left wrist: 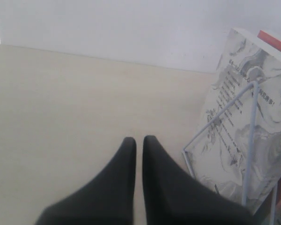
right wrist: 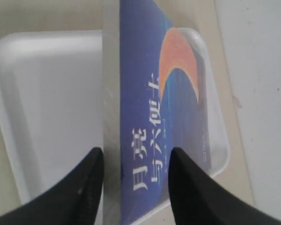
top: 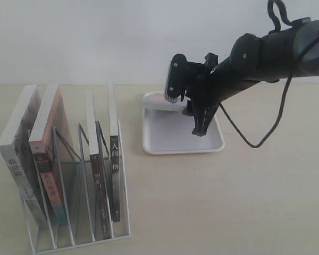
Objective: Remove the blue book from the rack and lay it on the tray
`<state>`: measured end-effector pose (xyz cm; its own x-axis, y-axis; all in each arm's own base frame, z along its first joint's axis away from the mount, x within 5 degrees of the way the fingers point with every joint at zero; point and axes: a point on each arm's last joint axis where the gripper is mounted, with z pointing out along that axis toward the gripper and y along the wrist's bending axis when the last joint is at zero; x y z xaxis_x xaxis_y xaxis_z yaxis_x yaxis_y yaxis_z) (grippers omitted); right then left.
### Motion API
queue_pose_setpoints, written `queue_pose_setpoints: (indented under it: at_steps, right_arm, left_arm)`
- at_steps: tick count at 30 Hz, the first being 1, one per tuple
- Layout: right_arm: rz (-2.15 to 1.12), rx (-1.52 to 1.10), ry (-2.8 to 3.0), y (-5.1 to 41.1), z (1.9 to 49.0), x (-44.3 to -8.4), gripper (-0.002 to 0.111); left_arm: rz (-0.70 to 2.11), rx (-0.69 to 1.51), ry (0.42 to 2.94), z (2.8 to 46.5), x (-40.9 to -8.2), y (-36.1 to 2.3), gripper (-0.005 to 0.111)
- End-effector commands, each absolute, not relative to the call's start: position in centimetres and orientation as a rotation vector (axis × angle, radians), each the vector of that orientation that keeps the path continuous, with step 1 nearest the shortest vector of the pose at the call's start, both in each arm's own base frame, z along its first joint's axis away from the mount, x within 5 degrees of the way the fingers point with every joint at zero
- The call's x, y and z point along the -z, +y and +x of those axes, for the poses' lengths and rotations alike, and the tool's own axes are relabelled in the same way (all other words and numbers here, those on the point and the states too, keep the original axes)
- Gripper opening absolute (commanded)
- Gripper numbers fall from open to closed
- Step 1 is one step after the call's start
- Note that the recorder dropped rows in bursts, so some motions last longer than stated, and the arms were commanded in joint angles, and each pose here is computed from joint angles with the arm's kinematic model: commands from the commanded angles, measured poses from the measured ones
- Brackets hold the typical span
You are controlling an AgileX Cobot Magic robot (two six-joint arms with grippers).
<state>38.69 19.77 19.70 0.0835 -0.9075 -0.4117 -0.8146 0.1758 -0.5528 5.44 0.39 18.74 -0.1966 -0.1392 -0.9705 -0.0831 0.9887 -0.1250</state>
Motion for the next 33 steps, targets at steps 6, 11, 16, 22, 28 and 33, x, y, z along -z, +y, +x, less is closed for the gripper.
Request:
queue_pose_setpoints:
  at_steps: [6,11,16,22,28,33]
  right_arm:
    - [-1.548,0.047,1.832,19.0,36.7,-24.2,0.043]
    - [-1.502,-0.015,1.888,18.5,35.1,-26.6,0.043]
    - [-1.255,-0.17,2.008,16.8,30.7,-33.4,0.043]
    - [-0.86,-0.425,2.267,14.2,24.2,-38.9,0.008]
    - [-0.619,-0.641,2.459,14.7,23.3,-36.4,0.0]
    - [-0.551,-0.698,2.481,14.9,23.3,-34.3,0.0]
  left_arm:
    - [-0.163,0.045,1.771,5.4,-18.6,0.4,0.005]
    - [-0.163,0.045,1.771,5.4,-18.6,0.4,0.005]
    - [-0.163,0.045,1.771,5.4,-18.6,0.4,0.005]
    - [-0.163,0.045,1.771,5.4,-18.6,0.4,0.005]
    - [-0.163,0.045,1.771,5.4,-18.6,0.4,0.005]
    - [-0.163,0.045,1.771,5.4,-18.6,0.4,0.005]
